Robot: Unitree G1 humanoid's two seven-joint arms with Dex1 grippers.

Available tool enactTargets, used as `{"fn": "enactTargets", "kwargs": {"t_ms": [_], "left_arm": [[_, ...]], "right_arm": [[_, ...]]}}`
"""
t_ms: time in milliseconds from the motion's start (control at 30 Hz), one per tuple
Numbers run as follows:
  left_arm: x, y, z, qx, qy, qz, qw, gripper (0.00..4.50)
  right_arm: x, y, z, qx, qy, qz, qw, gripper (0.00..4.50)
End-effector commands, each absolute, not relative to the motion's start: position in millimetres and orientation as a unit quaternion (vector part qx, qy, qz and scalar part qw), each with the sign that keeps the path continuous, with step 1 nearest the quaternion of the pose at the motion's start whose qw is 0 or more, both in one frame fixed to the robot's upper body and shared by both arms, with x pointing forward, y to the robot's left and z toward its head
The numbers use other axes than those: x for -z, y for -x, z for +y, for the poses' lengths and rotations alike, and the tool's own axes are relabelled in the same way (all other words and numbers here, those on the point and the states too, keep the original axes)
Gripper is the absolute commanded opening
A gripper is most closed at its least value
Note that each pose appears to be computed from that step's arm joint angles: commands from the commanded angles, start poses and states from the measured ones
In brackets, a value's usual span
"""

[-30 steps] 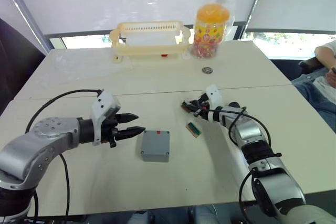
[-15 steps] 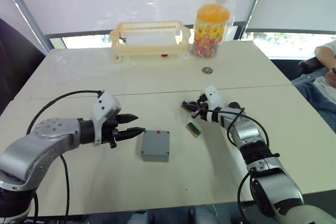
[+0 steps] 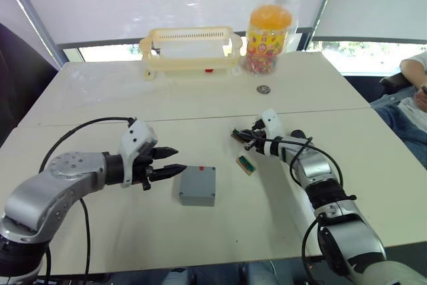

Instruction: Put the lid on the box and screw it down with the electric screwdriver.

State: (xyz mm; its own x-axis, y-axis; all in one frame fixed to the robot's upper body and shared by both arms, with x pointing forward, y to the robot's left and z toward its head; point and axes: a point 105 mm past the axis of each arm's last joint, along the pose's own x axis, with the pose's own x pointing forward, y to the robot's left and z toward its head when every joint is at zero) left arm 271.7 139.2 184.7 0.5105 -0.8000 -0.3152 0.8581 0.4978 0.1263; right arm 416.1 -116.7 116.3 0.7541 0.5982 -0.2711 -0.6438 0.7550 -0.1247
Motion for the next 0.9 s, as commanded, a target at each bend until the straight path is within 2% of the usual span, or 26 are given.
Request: {"fn": "enactTargets", "kwargs": {"t_ms": [33,300,533,600,633,700,733,900], "left_arm": [[-188,-270,138,0.487,-0.140,0.096,0.857,2.47],[-187,-270,138,0.485,-0.138,0.095,0.858,2.47],[-185,-270,136,0.488,-0.139,0.096,0.857,2.47],[-185,-270,136,0.487,-0.139,0.096,0.857,2.47],[-185,-270,136,0.487,-0.140,0.096,0.857,2.47],[-185,-270,136,0.486,-0.140,0.096,0.857,2.47],[-185,-270,137,0.486,-0.141,0.096,0.857,2.47],[-185,-271,137,0.485,-0.142,0.095,0.858,2.47]], "right_arm": [[-133,-418,-112,-0.336,0.109,0.080,0.932,2.16],[-145,-417,-114,-0.330,0.101,0.058,0.937,2.16],[-142,-415,-112,-0.332,0.101,0.063,0.936,2.16],[-140,-415,-113,-0.331,0.102,0.065,0.936,1.62],[-139,-414,-113,-0.331,0.104,0.066,0.936,1.26],[-137,-414,-112,-0.331,0.104,0.069,0.935,0.24],[-136,-414,-112,-0.333,0.106,0.071,0.934,0.04],[-138,-414,-112,-0.332,0.098,0.068,0.936,0.04]]}}
